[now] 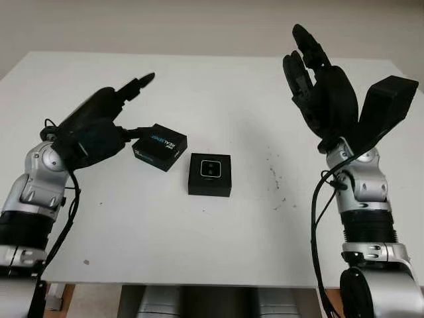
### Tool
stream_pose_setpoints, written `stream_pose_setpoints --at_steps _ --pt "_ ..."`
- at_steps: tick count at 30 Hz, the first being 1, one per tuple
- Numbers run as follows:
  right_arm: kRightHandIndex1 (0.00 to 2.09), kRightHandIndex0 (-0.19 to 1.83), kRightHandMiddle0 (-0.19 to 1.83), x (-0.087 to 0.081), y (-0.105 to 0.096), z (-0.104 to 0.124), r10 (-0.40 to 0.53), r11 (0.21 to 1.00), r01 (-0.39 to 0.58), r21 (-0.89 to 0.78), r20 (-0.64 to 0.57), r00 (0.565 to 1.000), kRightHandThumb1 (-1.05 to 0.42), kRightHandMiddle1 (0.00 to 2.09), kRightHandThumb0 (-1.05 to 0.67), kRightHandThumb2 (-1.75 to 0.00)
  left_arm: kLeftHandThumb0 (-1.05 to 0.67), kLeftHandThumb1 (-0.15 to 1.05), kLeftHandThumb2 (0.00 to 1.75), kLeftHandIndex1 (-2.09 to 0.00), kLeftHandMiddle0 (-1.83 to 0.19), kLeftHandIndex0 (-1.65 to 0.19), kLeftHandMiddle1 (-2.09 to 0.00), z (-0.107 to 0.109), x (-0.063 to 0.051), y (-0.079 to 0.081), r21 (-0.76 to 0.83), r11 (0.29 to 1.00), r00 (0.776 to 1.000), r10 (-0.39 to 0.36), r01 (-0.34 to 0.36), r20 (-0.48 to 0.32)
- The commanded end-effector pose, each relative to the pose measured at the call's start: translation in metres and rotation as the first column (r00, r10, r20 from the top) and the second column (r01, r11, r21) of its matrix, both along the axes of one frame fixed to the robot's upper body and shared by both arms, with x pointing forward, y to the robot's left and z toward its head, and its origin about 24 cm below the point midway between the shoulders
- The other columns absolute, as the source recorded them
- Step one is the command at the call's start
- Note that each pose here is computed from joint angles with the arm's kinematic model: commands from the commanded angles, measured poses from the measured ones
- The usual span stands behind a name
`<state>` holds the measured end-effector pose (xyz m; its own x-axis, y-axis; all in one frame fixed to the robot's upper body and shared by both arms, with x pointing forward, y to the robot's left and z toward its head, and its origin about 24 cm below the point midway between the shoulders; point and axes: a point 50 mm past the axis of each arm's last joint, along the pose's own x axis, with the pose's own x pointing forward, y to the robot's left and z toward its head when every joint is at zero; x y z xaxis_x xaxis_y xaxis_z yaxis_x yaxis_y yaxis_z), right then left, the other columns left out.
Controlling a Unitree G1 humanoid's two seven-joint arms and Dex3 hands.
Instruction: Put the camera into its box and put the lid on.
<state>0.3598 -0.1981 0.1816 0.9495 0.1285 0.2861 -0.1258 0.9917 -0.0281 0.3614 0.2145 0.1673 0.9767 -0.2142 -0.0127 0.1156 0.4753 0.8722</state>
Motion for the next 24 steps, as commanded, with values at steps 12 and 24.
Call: stream_pose_setpoints --at_steps 12,24 --pt "0.04 -0.16 -0.16 -0.003 -0.004 0.003 -0.018 1.0 0.017 0.015 0.024 1.0 -1.05 0.22 -0.61 -0.48 -0.91 1.05 0.19 0.0 0.07 0.19 -0.04 -0.021 -0.005 -0.051 0.076 0.974 0.976 0.218 -0.215 -0.029" --pt "0.05 -0.15 -0.16 -0.002 0.0 -0.001 -0.021 1.0 0.021 0.011 0.018 1.0 -1.05 0.25 -0.61 -0.45 -0.98 1.05 0.34 0.0 -0.05 0.19 -0.1 -0.027 -0.029 -0.061 0.198 0.928 0.948 0.308 -0.317 0.075"
